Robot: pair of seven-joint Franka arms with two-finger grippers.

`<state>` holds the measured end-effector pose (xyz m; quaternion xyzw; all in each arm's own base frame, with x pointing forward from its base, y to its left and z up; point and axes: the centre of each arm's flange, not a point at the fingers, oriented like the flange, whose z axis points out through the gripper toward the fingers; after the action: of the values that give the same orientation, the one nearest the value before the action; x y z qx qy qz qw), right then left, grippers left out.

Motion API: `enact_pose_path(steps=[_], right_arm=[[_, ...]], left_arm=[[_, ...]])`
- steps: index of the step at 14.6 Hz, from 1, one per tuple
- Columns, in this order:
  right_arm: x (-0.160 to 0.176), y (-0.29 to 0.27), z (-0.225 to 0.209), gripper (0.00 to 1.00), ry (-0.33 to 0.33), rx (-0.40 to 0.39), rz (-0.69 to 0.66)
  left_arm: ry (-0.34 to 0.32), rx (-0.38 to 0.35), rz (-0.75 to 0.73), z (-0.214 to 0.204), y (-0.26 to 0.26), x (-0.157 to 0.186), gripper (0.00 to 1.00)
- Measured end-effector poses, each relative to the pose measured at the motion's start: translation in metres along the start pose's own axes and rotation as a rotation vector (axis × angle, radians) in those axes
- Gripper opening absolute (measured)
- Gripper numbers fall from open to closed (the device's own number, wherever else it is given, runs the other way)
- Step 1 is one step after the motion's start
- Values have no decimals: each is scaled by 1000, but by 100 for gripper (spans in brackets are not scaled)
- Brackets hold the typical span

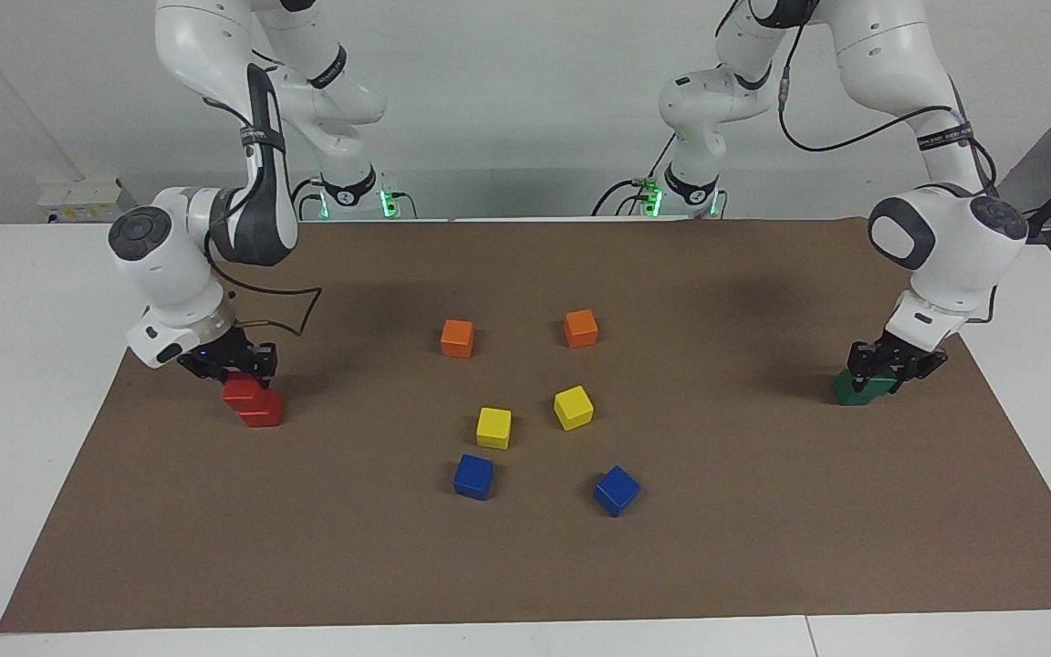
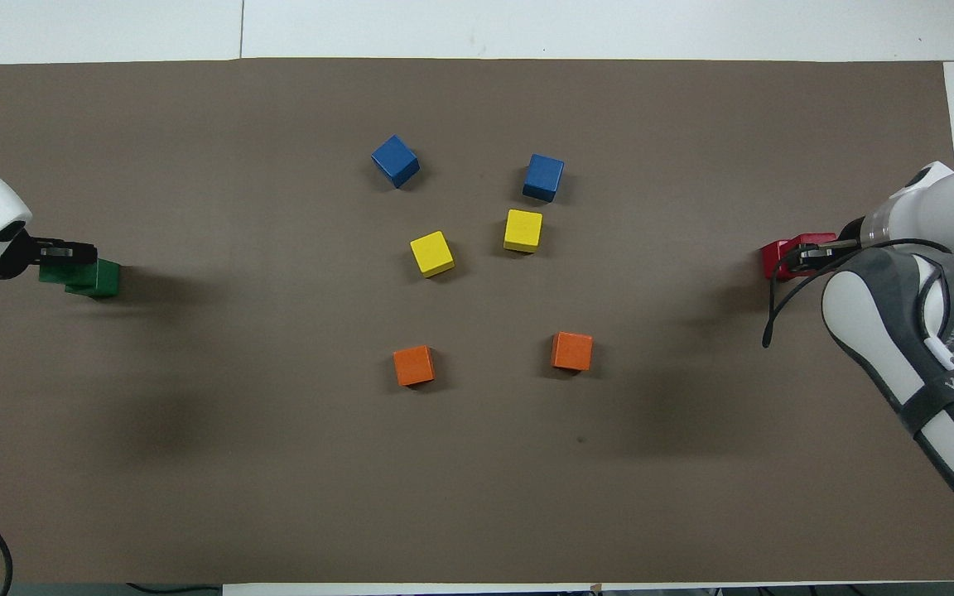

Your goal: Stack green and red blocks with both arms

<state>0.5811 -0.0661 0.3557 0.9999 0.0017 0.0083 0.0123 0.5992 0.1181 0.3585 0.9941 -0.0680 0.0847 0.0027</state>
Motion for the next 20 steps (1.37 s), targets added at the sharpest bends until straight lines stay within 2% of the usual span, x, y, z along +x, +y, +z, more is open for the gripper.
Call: enact_pose_path(steps=[9,10,13,14,16,17,18,20], right_arm=[[0,-4,1,55,13,0,-7],[0,-4,1,55,13,0,-7],[0,-4,1,55,13,0,-7],[0,-4,1,55,13,0,-7],[0,-4,1,55,14,0,-7],[0,-4,1,58,13,0,-7],[-1,-4,1,67,13,0,-7],[-1,-5,1,93,13,0,-8]], left_arm=[[-2,-2,1,0,2,0,55],[-4,-3,1,1,2,0,59],[-17,-7,0,7,2,-3,92],[-18,-7,0,7,2,-3,100],[-26,-11,0,6,2,-3,100],[-33,-14,0,2,1,-1,100],[-38,-18,1,-4,0,4,100],[-34,-19,4,-22,-2,15,100]])
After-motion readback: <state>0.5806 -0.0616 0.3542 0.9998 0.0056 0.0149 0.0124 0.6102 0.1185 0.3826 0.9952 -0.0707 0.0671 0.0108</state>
